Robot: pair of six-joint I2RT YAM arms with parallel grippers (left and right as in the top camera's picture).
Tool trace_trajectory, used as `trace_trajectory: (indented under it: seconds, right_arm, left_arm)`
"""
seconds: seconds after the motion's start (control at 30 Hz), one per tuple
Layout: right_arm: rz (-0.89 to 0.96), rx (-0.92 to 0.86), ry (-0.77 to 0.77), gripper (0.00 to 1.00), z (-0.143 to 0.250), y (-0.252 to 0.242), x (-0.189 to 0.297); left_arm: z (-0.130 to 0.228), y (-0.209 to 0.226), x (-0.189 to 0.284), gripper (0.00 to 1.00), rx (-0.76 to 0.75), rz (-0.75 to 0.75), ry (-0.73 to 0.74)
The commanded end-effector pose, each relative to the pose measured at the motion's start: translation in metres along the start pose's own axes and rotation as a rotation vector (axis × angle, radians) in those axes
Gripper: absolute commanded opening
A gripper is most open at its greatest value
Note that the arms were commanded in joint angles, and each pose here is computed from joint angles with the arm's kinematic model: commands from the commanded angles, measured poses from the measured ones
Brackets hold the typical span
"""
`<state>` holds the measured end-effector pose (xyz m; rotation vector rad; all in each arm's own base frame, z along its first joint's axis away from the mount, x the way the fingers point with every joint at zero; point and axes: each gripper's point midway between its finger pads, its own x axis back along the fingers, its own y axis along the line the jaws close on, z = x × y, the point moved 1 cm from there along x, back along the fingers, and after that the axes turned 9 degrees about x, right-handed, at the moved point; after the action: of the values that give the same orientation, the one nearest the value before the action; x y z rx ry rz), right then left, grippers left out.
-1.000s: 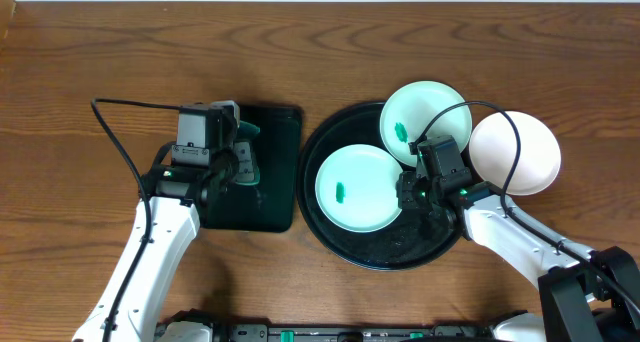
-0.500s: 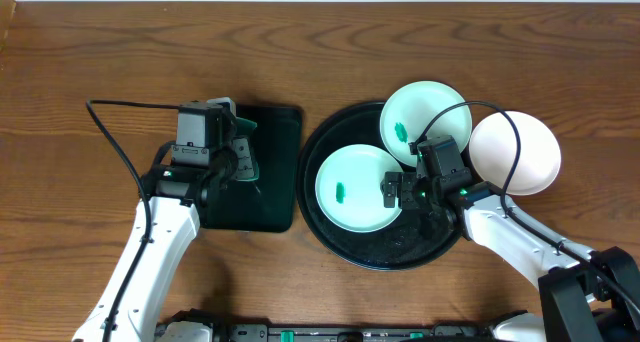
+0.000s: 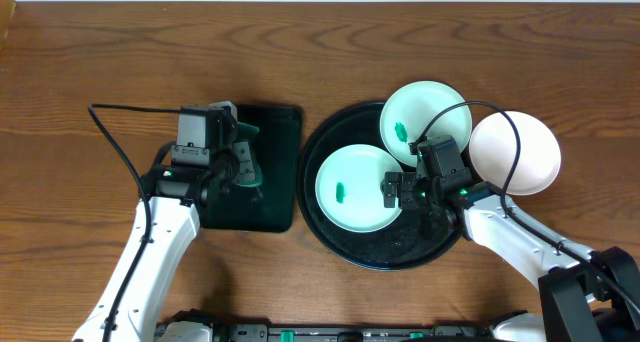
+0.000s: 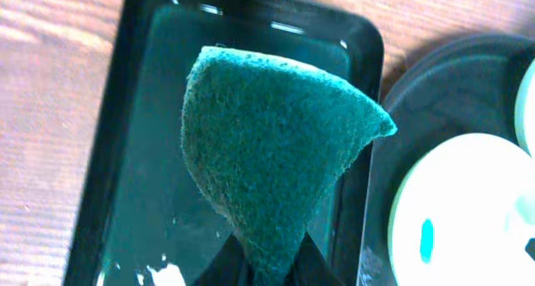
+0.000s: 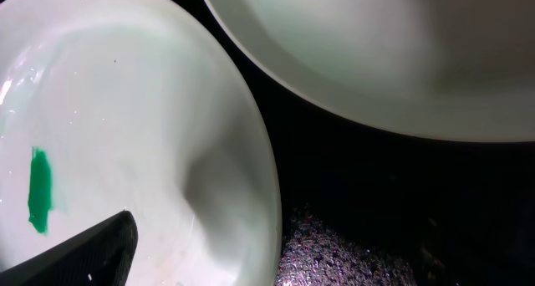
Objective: Clean dirty plates on tray and stack at the side
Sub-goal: 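Lift the green sponge with the left gripper above the black tray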
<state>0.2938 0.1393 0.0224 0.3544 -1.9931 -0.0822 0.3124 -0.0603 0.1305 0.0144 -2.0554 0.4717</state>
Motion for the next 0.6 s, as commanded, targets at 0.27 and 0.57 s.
trace_trajectory:
  seconds: [0.27, 0.57]
  right_arm:
    - [0.015, 0.002, 0.011, 0.99, 0.0041, -0.0027, 0.0004]
    - [0.015, 0.002, 0.011, 0.99, 0.0041, -0.0027, 0.0004]
  left_arm:
    - [0.0106, 0.0012, 0.0012, 0.09, 0.026, 0.001, 0.056]
    - [0.0097, 0.0009, 0.0012, 0.1, 0.026, 0.002, 0.052]
